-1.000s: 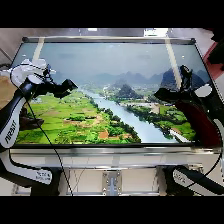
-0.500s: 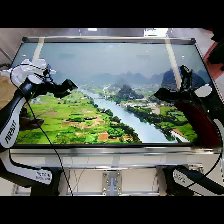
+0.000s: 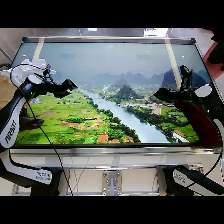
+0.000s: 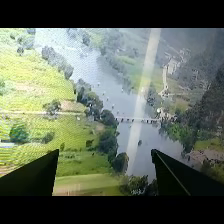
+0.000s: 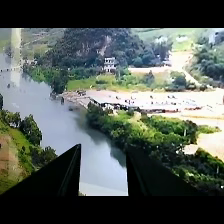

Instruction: Fold the shirts.

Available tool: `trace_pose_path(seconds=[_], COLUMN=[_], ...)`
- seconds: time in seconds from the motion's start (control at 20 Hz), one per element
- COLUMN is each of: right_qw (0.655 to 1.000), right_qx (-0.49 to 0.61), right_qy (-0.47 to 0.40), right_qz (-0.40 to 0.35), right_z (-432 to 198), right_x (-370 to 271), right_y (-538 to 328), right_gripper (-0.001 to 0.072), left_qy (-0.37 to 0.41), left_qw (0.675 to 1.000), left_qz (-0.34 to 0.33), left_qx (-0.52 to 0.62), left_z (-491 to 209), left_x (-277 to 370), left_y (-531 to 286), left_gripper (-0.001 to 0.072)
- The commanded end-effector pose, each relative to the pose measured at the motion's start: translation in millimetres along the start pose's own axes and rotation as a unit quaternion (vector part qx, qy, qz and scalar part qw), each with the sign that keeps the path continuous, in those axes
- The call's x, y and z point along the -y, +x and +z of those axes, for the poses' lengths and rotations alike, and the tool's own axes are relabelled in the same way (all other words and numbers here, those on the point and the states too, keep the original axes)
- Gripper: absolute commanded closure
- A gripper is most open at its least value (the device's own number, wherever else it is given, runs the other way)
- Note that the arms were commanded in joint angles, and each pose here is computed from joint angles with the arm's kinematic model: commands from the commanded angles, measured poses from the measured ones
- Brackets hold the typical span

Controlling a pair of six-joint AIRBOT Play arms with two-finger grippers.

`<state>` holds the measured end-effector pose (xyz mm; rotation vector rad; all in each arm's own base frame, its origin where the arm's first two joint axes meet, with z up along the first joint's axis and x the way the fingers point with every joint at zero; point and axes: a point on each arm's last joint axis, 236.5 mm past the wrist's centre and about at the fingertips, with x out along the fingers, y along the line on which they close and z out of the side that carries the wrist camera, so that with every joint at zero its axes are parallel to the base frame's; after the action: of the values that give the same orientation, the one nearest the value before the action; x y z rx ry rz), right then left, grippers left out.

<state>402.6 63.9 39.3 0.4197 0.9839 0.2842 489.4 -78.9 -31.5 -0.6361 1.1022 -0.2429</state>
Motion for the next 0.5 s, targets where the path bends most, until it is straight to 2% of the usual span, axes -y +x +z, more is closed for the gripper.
trace_pose_path(seconds=[0.0, 0.45], right_qw=[1.000, 0.997], right_qx=[0.004, 0.081], right_qy=[0.000, 0.007], right_qz=[-0.001, -0.017], right_z=[2, 38], right_x=[0, 8], right_y=[0, -3], right_gripper=[0.0372, 0.0372], left_qy=[-0.003, 0.011], left_qw=[1.000, 0.998], left_qz=[-0.002, 0.007], left_qx=[0.011, 0.057], left_z=[6, 27], left_x=[1, -3], left_y=[0, -2], left_gripper=[0.0069, 0.0070])
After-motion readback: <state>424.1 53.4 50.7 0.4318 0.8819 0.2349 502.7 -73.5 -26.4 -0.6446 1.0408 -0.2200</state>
